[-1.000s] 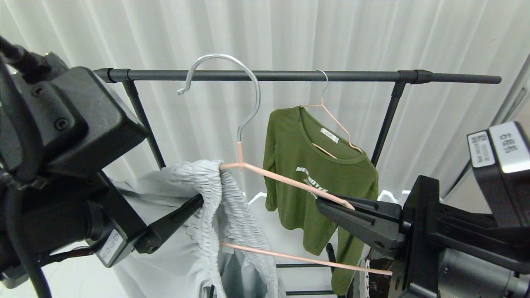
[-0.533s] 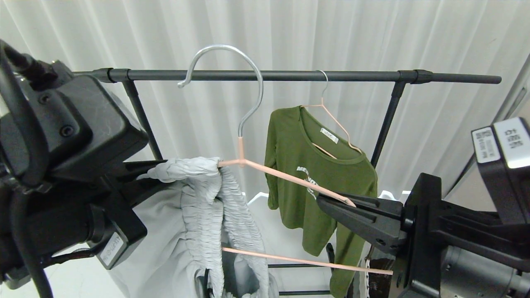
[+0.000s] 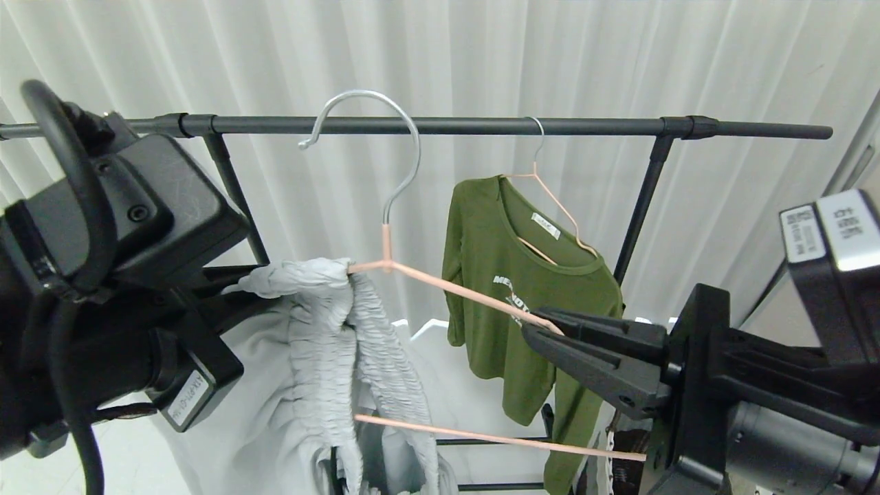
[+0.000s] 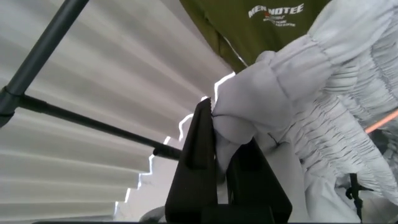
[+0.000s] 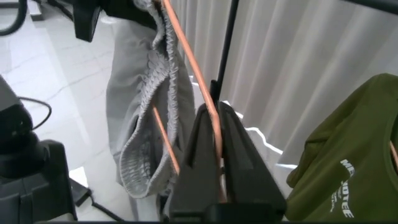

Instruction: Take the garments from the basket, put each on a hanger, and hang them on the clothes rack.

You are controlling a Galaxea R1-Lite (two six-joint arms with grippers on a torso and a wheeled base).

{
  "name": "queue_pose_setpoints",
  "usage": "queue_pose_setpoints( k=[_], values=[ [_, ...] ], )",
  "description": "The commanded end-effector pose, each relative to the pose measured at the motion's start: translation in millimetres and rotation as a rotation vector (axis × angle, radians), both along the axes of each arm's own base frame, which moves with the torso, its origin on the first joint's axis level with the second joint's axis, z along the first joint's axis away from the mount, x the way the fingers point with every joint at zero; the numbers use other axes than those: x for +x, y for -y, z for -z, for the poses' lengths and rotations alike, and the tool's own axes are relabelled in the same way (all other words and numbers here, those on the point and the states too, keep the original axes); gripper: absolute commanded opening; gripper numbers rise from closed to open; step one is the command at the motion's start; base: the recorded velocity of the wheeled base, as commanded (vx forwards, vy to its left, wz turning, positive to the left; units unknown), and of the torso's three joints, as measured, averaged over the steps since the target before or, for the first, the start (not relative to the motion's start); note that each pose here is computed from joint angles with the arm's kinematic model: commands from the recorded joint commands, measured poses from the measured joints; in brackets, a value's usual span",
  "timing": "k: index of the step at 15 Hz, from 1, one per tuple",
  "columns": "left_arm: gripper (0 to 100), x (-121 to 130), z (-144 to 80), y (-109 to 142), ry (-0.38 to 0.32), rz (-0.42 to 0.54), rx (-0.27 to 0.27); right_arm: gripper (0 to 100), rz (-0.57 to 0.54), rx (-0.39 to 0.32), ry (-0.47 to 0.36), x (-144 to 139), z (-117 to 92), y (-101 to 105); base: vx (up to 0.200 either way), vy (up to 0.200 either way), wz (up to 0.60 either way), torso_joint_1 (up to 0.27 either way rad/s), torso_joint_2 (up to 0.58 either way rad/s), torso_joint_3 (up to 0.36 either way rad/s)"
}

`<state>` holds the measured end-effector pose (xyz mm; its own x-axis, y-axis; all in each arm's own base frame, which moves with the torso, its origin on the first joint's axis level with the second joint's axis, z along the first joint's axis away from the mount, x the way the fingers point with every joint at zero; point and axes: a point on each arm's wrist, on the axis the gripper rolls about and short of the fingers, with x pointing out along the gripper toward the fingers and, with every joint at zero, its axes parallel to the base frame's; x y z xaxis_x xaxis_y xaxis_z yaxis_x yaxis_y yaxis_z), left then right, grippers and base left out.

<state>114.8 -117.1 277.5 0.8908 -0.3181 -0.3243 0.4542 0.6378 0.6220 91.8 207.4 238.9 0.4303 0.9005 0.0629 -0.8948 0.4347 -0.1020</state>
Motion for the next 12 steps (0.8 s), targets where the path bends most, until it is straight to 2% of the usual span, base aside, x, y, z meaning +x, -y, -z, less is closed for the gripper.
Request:
queue_pose_setpoints(
  k=[1, 10, 12],
  values=[
    [0, -0.3, -0.3, -0.4, 0.003, 0.003, -0.003, 100, 0.007, -0.013, -0.005, 1.1, 2.2, -0.1, 0.000, 0.000, 0.00, 0.000, 0.00, 0.000],
    [0, 1.1, 5.3, -2.7, -0.005, -0.028, 0.018, 100, 0.067, 0.001, 0.004, 13.4, -2.3, 6.3, 0.000, 0.000, 0.00, 0.000, 0.00, 0.000],
    [0, 2.5, 3.2, -1.1, 0.026, -0.028, -0.018, 100, 0.055, -0.004, 0.001, 12.2, -0.9, 5.4, 0.000, 0.000, 0.00, 0.000, 0.00, 0.000]
  ],
)
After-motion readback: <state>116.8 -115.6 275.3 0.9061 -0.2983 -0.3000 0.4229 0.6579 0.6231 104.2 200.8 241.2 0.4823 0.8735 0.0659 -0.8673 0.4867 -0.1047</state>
